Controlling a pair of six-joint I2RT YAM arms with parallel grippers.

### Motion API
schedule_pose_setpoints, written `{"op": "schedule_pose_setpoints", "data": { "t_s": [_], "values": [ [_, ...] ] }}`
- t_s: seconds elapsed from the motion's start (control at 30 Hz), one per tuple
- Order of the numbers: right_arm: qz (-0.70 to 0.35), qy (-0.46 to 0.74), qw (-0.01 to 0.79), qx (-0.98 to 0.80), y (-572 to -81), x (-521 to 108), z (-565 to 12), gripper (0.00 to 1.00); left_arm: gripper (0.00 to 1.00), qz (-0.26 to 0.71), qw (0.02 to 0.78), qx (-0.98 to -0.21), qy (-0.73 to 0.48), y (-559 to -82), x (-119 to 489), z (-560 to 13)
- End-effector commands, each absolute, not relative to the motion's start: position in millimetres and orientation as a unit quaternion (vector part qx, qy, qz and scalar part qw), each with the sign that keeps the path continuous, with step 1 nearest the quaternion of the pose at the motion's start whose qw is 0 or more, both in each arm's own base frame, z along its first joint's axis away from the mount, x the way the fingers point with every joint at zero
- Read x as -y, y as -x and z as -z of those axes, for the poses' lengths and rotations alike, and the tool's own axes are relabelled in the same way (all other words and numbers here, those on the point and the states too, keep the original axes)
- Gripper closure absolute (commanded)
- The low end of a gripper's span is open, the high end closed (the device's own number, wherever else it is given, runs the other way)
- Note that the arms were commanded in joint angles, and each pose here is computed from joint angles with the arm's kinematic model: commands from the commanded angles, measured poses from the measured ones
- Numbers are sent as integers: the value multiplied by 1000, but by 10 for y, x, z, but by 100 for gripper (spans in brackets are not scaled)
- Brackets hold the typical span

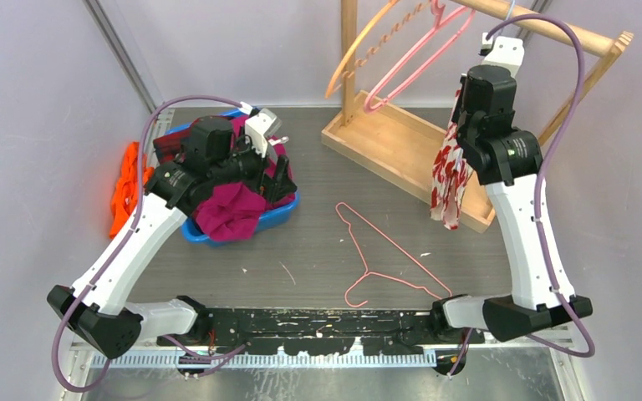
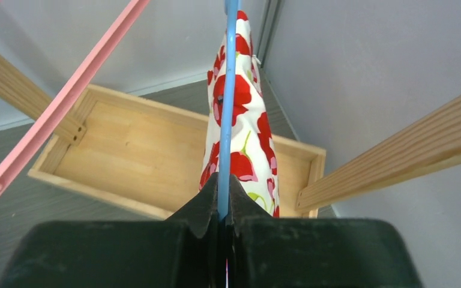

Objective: Remove the skirt from the hanger
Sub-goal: Pick up the hanger from the clothesline.

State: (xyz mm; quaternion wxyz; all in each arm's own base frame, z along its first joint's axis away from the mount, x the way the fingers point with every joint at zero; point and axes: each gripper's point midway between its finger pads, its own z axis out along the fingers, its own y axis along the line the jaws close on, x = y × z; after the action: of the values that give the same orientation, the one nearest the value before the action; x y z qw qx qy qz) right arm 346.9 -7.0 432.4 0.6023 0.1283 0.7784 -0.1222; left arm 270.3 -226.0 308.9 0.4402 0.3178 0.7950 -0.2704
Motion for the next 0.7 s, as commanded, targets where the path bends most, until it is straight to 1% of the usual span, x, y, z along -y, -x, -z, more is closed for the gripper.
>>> {"op": "schedule_pose_setpoints", "data": {
  "t_s": [0.0, 0.23, 0.37, 0.67],
  "values": [
    [139, -136, 674, -713, -3587, 139, -4903, 99, 0, 254, 471, -779, -326, -2707, 2194, -3272],
    [163, -165, 696, -679, -3780, 268, -5082, 99, 0, 238, 474, -780, -332, -2753, 2166, -3270],
    [159, -176, 710, -663, -3838, 293, -5214, 99, 0, 231, 472, -783, -333, -2777, 2154, -3240],
    [144, -182, 732, -640, -3676, 309, -5534, 99, 0, 226, 472, -782, -338, -2819, 2166, -3210]
  ]
}}
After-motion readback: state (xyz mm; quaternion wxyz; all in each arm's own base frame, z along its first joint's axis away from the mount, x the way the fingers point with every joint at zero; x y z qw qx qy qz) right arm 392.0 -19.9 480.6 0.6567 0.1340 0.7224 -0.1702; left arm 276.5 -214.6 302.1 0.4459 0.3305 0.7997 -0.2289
